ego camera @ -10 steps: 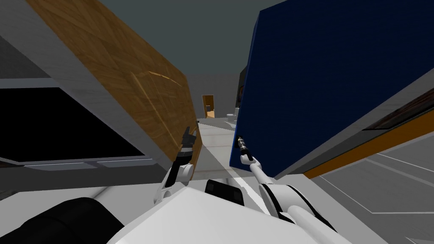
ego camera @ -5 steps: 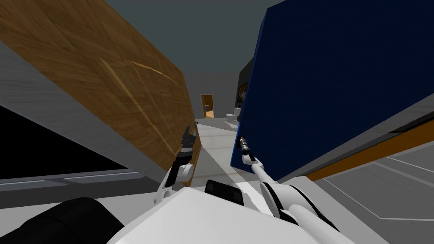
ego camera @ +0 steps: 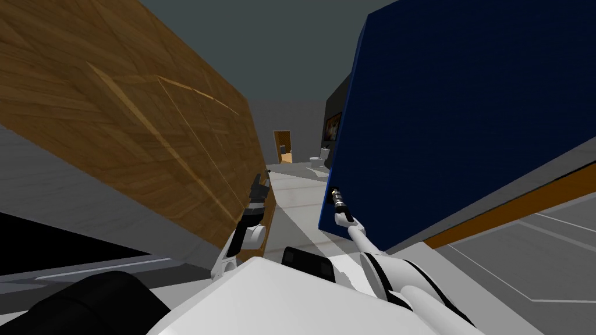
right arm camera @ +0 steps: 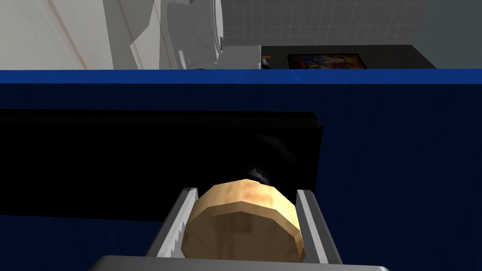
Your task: Push the door open
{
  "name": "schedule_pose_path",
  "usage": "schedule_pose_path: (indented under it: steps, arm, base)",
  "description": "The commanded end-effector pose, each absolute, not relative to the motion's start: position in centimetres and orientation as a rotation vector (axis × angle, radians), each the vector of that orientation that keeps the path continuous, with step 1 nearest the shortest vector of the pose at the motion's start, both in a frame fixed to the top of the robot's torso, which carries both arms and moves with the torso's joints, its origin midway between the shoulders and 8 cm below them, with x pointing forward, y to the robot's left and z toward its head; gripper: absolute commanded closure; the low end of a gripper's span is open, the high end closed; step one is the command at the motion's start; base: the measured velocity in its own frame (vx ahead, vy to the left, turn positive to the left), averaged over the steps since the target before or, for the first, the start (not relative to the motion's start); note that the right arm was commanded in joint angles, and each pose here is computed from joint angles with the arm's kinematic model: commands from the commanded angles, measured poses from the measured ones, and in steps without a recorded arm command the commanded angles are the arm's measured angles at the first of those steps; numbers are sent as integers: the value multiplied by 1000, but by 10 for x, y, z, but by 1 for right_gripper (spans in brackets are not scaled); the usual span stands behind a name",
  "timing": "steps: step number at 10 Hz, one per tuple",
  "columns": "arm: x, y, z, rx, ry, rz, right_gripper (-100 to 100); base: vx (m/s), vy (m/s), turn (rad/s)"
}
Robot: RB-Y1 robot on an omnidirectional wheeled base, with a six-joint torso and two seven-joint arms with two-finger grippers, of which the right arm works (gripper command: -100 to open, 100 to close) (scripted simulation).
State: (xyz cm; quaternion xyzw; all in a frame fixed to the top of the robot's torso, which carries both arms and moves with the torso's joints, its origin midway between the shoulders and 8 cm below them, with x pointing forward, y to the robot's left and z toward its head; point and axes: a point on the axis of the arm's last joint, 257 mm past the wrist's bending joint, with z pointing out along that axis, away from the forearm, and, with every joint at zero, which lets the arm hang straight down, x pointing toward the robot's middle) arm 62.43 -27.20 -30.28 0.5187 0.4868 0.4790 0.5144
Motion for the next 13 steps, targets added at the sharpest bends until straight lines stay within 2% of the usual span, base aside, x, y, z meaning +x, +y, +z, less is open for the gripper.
schedule_pose_path:
  steps: [1,4,9,13]
  arm:
    - [625,-295,-297,1250,1133,1128,100]
    - [623,-310,-297,1263,1112,1108,100]
    - [620,-334,-297,1286,1077,1074,100]
    - [616,-346,-300,1303,1066,1052,100]
  base:
    - [175,150,-68]
    - [114,53,-34]
    - [139,118,-67]
    - [143,80,-51]
